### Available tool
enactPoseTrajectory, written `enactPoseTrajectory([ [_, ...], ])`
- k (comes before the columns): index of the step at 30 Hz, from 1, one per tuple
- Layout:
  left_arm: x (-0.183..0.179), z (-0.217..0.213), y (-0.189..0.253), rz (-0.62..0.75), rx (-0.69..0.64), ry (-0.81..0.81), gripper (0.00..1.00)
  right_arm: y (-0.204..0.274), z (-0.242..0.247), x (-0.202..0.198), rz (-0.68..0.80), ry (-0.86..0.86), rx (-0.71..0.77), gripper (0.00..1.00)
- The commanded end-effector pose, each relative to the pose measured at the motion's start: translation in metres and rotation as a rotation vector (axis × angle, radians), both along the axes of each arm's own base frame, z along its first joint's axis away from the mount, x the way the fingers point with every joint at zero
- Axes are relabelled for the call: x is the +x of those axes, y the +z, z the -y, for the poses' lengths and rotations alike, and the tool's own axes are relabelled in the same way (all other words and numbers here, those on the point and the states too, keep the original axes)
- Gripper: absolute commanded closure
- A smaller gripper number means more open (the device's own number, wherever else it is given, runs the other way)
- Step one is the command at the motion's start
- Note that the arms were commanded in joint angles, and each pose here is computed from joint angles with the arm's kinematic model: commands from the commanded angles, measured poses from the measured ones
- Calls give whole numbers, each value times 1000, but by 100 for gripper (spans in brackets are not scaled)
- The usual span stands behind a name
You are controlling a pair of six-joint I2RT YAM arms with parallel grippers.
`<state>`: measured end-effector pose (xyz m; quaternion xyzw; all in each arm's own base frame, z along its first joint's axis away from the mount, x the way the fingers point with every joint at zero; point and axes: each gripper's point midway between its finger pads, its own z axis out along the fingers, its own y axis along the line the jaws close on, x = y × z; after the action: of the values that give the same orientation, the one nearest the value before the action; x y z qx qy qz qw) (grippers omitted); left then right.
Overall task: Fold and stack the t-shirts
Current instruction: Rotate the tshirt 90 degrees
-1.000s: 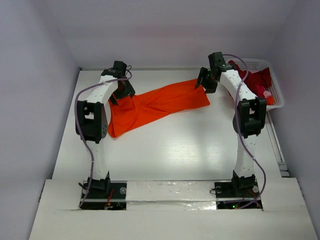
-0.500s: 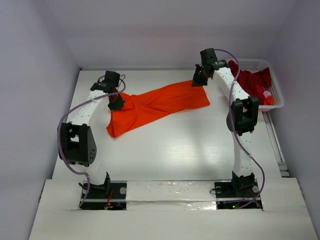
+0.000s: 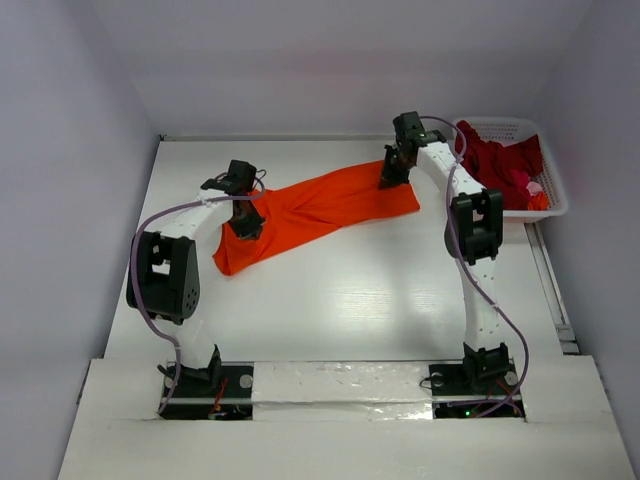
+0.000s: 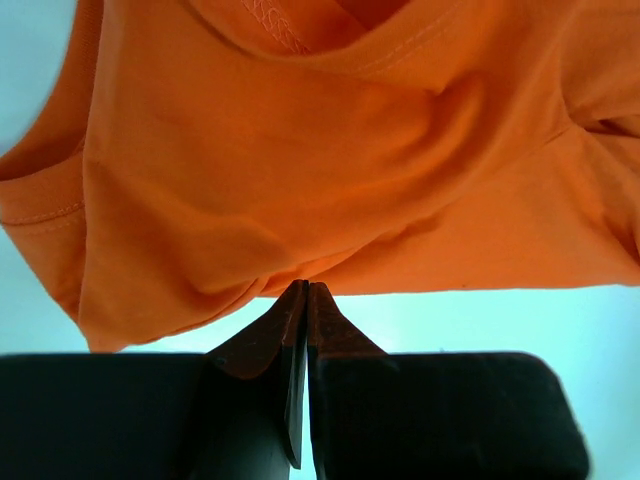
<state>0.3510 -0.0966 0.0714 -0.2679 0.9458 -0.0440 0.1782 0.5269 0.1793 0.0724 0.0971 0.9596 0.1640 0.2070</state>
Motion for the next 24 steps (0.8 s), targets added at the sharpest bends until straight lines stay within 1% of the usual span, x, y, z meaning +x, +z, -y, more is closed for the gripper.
enactPoseTrajectory([
  [1,8,1,1,17,-13,32,100,11,-4,2,37,31,20,100],
  [6,7,0,-9,-9,-2,47,100,4,-5,-2,20,36,30,100],
  [14,16,-3,-24,-19,24,63,100,-21,-11,-20,-40,49,48,100],
  [17,18,-3,-29,-28,32,65,100,-18,-12,-21,-27,46,58,100],
  [20,17,-3,-41,-57,37,62,100,-21,-12,-27,-43,48,65,100],
  [24,20,-4,-42,-58,49,66,100,-21,-11,-31,-43,44,66,100],
])
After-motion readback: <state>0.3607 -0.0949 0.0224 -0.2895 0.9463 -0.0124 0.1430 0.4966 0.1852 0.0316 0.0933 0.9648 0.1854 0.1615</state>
